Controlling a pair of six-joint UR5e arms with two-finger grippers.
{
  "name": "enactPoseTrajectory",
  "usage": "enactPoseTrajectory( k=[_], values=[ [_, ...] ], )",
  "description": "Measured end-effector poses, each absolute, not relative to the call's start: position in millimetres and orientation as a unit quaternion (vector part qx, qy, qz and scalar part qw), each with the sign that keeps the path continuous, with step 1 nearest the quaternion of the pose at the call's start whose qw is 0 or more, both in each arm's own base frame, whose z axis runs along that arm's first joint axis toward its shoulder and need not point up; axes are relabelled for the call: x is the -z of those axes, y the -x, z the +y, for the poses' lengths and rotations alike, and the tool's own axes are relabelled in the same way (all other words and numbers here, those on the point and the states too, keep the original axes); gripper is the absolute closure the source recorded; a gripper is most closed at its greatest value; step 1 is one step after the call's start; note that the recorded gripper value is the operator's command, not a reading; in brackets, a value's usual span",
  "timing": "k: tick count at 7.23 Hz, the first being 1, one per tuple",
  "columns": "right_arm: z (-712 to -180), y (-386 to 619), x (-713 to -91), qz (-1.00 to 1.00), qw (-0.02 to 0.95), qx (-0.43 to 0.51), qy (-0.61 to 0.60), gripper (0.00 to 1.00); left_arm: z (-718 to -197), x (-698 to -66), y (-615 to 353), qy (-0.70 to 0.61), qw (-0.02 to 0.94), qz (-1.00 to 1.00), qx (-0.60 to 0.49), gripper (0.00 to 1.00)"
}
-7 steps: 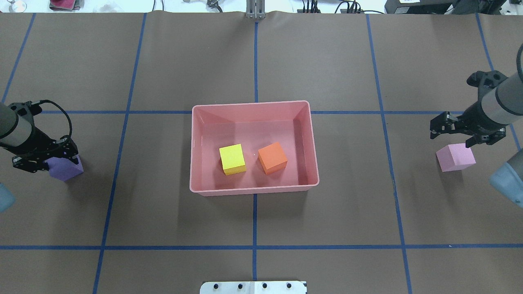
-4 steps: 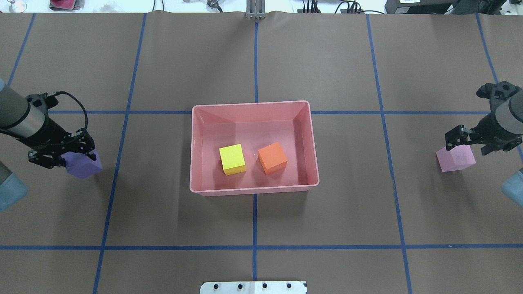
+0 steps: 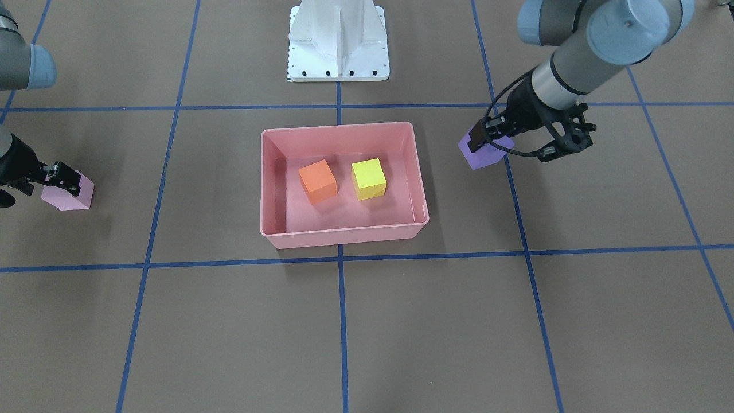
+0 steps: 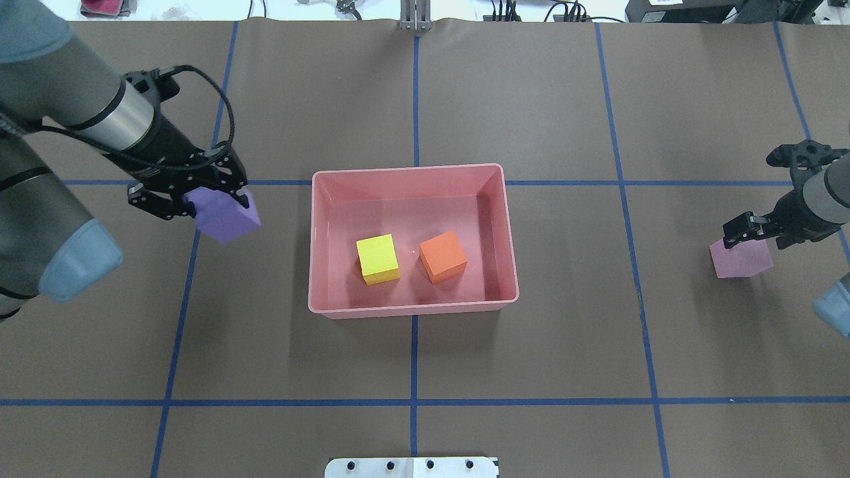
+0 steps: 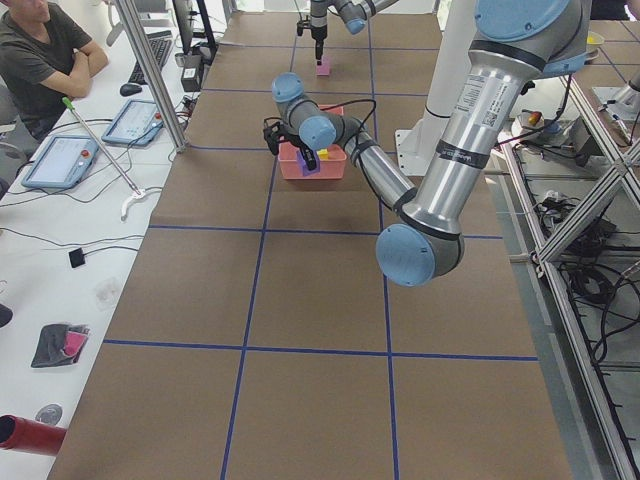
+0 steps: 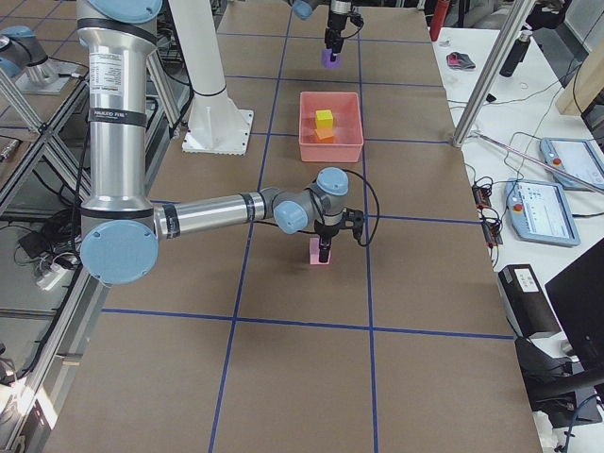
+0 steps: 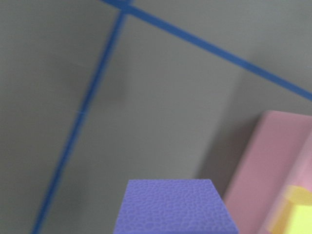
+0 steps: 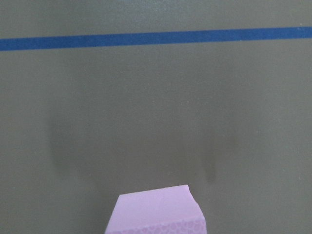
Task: Place blocks into pink bin with both arms
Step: 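Carry the purple cube and light pink cube over the bin with both grippers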
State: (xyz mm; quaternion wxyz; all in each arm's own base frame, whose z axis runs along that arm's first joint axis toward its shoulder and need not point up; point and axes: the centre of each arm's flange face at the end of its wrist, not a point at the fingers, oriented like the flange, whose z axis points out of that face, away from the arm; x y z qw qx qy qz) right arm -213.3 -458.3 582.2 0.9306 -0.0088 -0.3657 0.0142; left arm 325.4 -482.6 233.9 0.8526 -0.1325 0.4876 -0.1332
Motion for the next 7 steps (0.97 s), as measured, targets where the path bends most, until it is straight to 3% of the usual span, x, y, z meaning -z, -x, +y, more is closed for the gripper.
enactPoseTrajectory(
  k=[1,2,3,4,7],
  values=[
    [-456.9,214.9,-582.1,-0.377,0.926,-0.009,0.014,0.00,-479.6,-190.2,-339.1,0.134,0.849,0.494,0.131,1.00],
    [-454.3,215.1,-582.5,-0.385,0.923,-0.007,0.020,0.13,-473.6,-164.4,-352.8,0.133,0.848,0.497,0.129,1.00],
    [-452.9,215.1,-583.4,-0.388,0.921,-0.006,0.023,0.93,-465.7,-147.3,-373.1,0.124,0.851,0.494,0.126,1.00],
    [-452.2,214.4,-583.5,-0.390,0.921,-0.006,0.024,1.00,-459.3,-131.5,-401.3,0.114,0.856,0.489,0.124,1.00],
    [-465.3,214.1,-530.0,-0.411,0.911,-0.010,0.007,1.00,-433.6,-113.9,-506.1,0.093,0.880,0.454,0.109,1.00]
  ],
)
